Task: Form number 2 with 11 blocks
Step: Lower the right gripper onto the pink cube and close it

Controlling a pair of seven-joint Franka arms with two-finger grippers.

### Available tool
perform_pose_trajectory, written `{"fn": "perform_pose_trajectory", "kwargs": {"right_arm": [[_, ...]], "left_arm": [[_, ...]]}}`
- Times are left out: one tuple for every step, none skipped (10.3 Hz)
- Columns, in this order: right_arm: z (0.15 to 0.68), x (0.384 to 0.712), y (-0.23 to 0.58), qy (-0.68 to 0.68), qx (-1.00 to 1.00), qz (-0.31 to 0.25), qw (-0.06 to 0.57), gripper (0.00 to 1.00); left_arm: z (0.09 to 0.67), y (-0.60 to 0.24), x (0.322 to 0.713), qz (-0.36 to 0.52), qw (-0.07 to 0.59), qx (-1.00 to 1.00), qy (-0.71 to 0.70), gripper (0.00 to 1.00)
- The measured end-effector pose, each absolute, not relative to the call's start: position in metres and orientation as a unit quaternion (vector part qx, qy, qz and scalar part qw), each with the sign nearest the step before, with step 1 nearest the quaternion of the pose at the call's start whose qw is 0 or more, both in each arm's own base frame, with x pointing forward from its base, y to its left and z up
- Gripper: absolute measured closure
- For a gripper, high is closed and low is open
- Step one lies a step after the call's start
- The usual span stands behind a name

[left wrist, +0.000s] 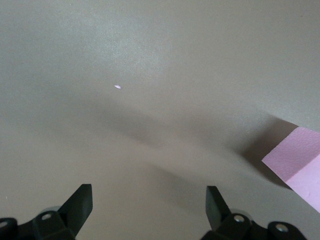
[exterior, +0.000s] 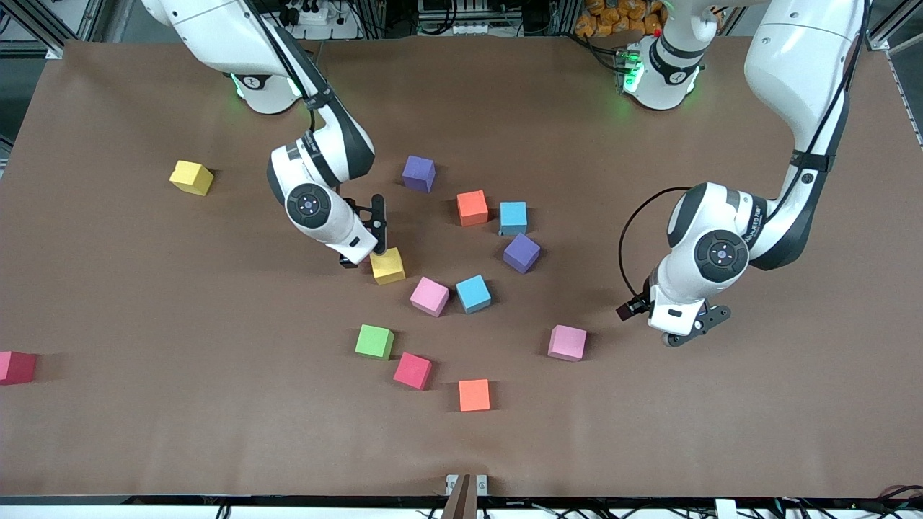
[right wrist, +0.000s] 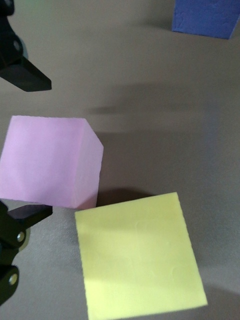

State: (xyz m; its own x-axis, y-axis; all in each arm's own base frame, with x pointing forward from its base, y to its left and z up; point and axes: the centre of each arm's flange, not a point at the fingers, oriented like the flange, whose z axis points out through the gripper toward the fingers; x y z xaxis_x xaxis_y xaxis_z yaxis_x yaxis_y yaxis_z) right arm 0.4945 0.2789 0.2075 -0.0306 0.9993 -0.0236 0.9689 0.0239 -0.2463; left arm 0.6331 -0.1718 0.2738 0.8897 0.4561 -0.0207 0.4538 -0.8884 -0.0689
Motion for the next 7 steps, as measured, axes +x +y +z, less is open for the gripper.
{"fn": "perform_pose_trajectory", "kwargs": {"right_arm": [[0.204, 0.494, 0.279, -0.709, -0.693, 0.1, 0.081, 0.0], [0.199, 0.493, 0.278, -0.708, -0.694, 0.101, 0.082, 0.0], [0.196, 0.493, 0.278, -0.706, -0.696, 0.1, 0.083, 0.0], [0.193, 0.493, 0.278, -0.706, -0.696, 0.1, 0.083, 0.01], [0.193, 0.493, 0.278, -0.706, -0.696, 0.1, 0.083, 0.08], [0.193, 0.493, 0.278, -0.706, -0.696, 0.1, 0.083, 0.13], [0.193, 0.494, 0.278, -0.706, -0.697, 0.098, 0.082, 0.28]], "left_arm": [[0.274, -0.172, 0.633, 0.018, 0.031, -0.972, -0.234, 0.0], [0.273, -0.172, 0.633, 0.018, 0.031, -0.972, -0.234, 0.0], [0.273, -0.172, 0.633, 0.019, 0.031, -0.972, -0.234, 0.0], [0.272, -0.172, 0.633, 0.019, 0.031, -0.972, -0.234, 0.0], [0.272, -0.172, 0.633, 0.02, 0.032, -0.972, -0.234, 0.0], [0.272, -0.172, 0.633, 0.02, 0.032, -0.971, -0.234, 0.0], [0.272, -0.172, 0.633, 0.02, 0.032, -0.971, -0.234, 0.0]]}}
